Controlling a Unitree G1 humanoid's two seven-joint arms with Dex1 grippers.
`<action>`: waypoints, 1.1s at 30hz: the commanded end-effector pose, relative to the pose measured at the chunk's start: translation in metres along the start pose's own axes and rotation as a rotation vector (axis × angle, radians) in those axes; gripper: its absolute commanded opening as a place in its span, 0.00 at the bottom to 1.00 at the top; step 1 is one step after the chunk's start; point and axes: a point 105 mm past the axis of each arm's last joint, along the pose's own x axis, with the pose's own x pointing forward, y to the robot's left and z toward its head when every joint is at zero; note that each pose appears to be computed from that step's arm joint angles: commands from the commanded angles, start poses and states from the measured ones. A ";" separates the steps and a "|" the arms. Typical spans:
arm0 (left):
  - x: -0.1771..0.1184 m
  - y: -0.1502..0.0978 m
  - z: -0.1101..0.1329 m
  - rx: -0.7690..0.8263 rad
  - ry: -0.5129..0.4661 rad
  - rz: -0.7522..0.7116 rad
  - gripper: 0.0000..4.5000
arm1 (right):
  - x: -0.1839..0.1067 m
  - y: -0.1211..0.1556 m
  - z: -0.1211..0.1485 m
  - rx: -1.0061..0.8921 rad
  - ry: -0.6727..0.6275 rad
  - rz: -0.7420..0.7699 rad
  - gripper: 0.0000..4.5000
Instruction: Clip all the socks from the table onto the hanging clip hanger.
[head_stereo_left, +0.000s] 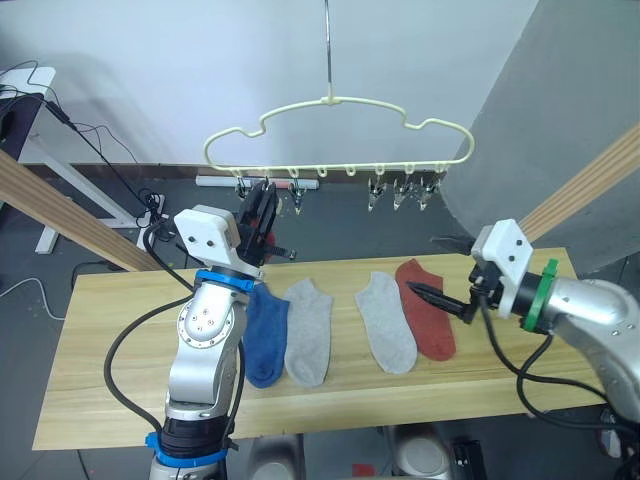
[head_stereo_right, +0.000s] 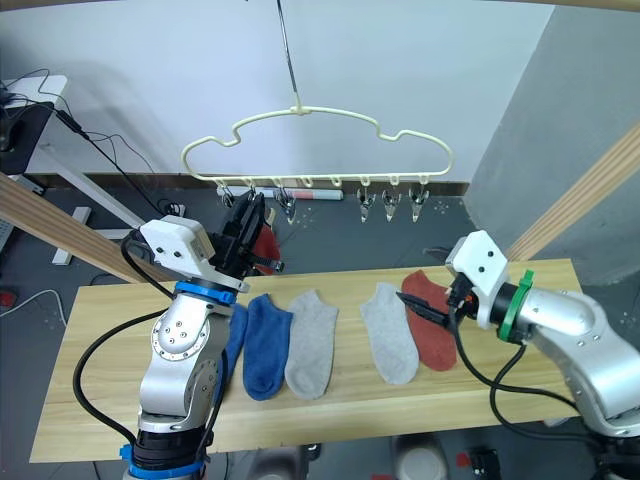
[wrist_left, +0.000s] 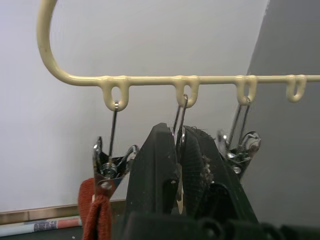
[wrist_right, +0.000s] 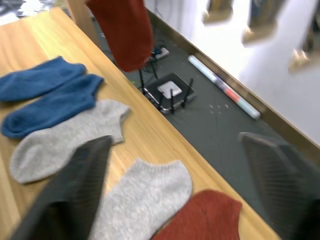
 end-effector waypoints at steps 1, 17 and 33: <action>-0.003 -0.003 0.016 0.021 -0.045 -0.023 0.02 | 0.012 -0.003 -0.037 0.043 0.067 -0.212 1.00; -0.003 -0.008 0.016 0.001 -0.030 -0.039 0.02 | 0.046 -0.005 -0.143 0.322 0.282 -0.487 1.00; -0.004 -0.012 0.018 -0.075 -0.003 -0.135 0.02 | 0.040 0.003 -0.163 0.460 0.340 -0.450 0.35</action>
